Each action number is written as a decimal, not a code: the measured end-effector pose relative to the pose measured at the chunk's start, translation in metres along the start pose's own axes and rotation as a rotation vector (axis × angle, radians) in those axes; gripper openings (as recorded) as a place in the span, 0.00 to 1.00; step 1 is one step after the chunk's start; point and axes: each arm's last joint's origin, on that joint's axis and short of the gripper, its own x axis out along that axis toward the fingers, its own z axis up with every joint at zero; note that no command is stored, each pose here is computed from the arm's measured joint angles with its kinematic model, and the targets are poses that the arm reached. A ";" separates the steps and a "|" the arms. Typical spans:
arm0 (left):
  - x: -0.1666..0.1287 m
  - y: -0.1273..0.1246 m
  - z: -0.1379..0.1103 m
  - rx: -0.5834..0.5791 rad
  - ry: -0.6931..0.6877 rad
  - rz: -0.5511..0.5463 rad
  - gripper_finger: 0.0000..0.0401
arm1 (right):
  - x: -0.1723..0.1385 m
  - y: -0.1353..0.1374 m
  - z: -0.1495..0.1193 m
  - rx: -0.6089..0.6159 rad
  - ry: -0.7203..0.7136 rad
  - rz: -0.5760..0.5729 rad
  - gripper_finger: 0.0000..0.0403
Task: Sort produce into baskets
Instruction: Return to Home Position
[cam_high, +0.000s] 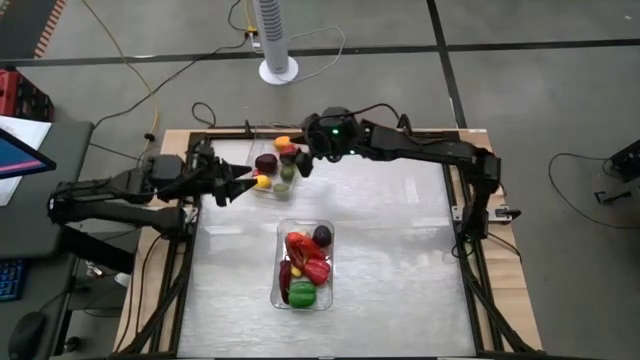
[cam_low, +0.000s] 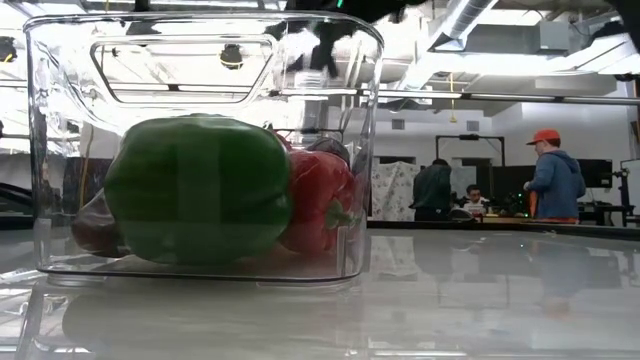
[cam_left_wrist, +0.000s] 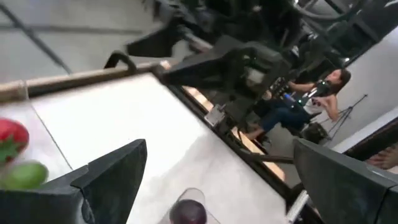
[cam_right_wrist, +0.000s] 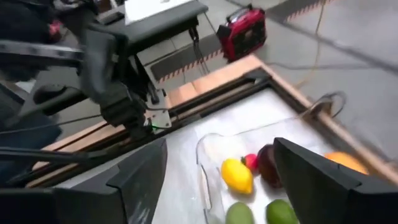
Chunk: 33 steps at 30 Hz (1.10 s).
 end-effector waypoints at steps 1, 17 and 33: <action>-0.002 -0.001 -0.003 0.021 -0.015 -0.002 0.96 | -0.008 0.004 0.004 -0.019 -0.007 -0.018 0.77; -0.008 0.054 -0.077 -0.121 -0.220 -0.135 0.96 | -0.096 -0.006 -0.072 0.262 -0.127 -0.038 0.70; -0.030 0.084 -0.094 -0.092 -0.284 -0.125 0.96 | -0.183 -0.005 -0.114 0.424 -0.384 -0.058 0.70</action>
